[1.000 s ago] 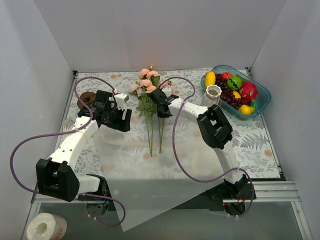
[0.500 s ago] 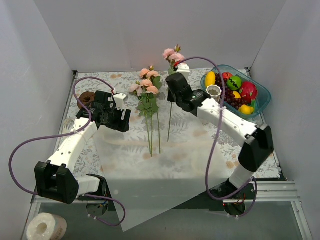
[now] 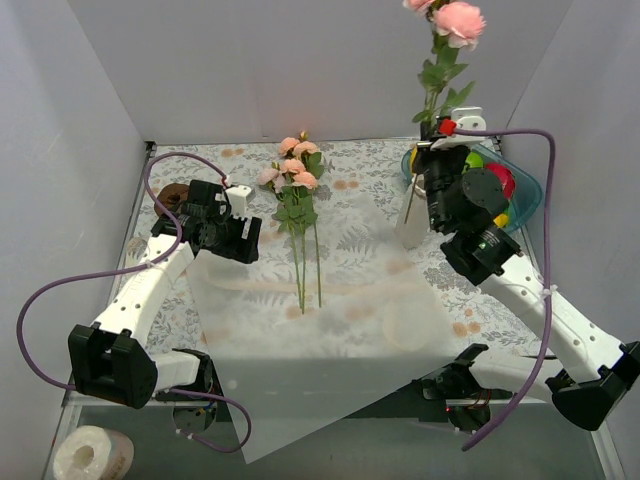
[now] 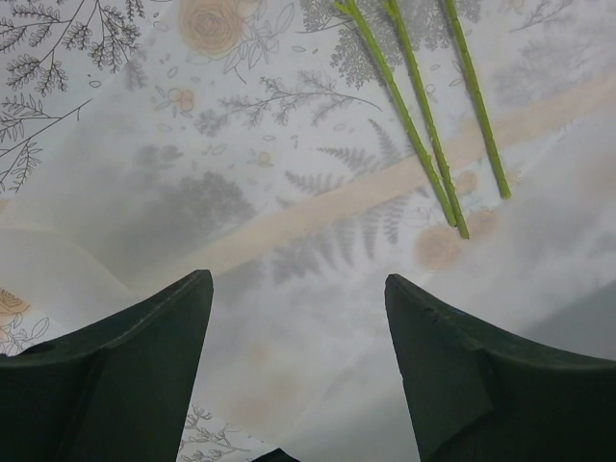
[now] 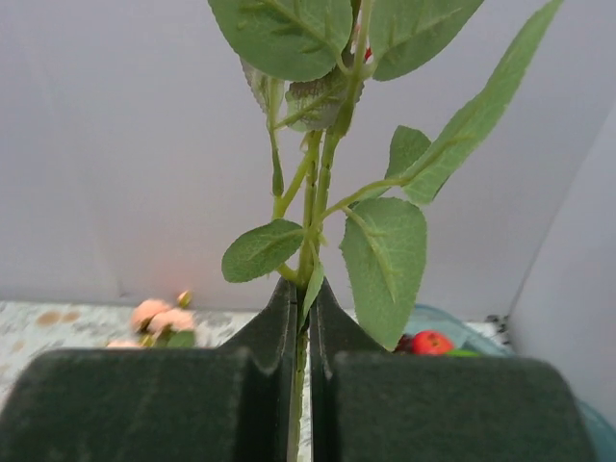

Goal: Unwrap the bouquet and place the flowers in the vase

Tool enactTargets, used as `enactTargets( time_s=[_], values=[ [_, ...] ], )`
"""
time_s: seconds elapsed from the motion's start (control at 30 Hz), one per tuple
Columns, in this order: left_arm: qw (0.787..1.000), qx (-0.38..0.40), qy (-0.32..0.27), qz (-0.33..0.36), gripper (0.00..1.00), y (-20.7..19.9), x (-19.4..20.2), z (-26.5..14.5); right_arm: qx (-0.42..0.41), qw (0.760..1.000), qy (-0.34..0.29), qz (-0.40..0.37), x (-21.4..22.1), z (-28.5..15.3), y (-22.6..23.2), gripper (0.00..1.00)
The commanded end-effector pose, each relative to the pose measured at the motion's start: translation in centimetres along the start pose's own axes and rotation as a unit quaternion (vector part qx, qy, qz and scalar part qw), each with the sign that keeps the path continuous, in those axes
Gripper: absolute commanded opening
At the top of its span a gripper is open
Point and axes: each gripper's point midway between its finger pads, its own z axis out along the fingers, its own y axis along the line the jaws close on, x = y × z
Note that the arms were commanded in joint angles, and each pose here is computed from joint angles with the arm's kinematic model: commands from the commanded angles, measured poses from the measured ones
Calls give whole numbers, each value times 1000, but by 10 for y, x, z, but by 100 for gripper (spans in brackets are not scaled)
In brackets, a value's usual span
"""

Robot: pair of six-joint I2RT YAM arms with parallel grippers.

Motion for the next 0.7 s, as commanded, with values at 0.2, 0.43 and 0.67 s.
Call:
enactTargets(
  time_s=[0.2,0.43,0.67],
  values=[
    [999,1,-34,4,72,-2,-15,-15,92,982,-155,-54,-78,-1,-70,1],
    [1000,6,-30,7,72,-4,-15,-15,124,968,-207,-75,-94,2,-80,1],
    [1000,3,-27,9,72,-2,-12,-13,133,962,-226,-78,-85,12,-79,1]
  ],
)
